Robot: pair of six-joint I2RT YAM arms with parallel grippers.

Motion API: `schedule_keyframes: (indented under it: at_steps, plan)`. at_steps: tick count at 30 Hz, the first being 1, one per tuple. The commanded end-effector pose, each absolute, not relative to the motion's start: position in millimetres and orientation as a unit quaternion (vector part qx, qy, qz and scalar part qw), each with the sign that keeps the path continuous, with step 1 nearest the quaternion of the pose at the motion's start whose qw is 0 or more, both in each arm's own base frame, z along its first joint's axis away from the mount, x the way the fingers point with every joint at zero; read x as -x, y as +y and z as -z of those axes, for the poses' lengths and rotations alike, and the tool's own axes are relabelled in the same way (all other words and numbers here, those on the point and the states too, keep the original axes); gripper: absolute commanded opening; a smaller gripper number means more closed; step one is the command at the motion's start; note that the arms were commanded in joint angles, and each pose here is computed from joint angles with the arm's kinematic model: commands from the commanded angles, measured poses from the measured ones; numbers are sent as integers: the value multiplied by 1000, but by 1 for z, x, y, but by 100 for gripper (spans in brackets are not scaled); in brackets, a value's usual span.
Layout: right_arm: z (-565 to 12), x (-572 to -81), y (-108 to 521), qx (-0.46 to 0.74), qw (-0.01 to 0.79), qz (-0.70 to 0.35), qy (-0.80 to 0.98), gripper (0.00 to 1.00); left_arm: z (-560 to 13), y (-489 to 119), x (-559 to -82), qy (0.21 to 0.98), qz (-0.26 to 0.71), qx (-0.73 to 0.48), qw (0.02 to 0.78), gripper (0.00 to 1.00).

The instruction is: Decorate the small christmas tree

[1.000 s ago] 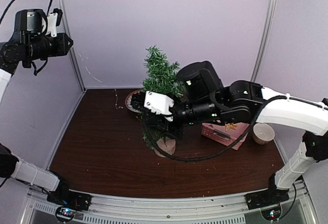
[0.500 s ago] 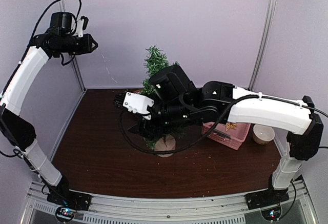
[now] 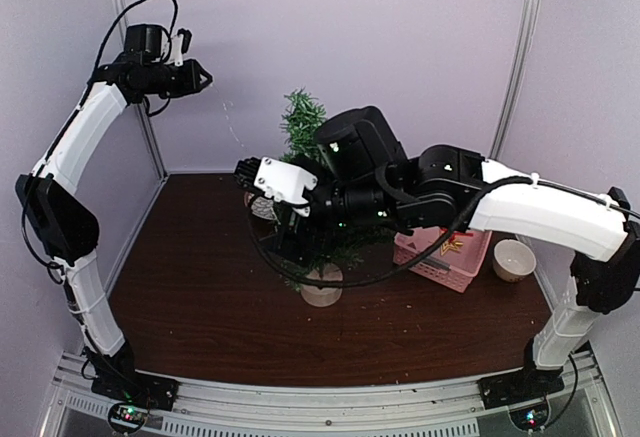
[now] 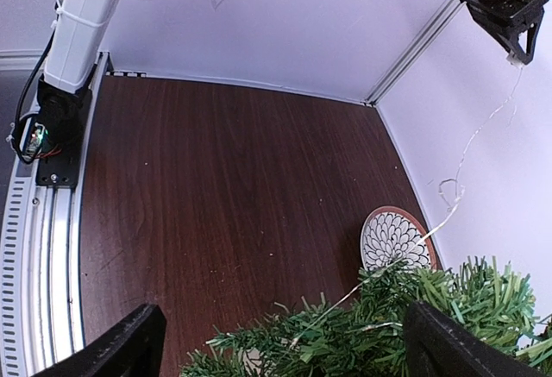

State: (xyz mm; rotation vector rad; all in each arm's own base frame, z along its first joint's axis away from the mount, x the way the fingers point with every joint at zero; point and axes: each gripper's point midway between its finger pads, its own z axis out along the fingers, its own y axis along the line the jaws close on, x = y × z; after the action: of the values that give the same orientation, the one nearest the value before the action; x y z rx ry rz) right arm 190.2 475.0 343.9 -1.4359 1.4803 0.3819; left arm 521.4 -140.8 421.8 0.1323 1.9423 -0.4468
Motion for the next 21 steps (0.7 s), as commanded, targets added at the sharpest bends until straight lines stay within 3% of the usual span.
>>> schedule_keyframes:
  at_steps: [1,7,12,16,21]
  plan:
    - [-358,-188,464,589,509,-159,607,100,-458,-116,-535,782,186,-27,595,9]
    - [-417,-147,443,585,539,-271,542,100,-455,-147,-549,763,259,-74,588,9]
    - [-466,-147,407,538,566,-347,519,100,-459,-177,-556,727,345,-108,584,8]
    - [-493,-171,377,477,595,-387,519,98,-467,-202,-554,698,385,-142,587,8]
    - [-507,-251,338,361,631,-387,567,86,-473,-238,-544,674,409,-190,585,9]
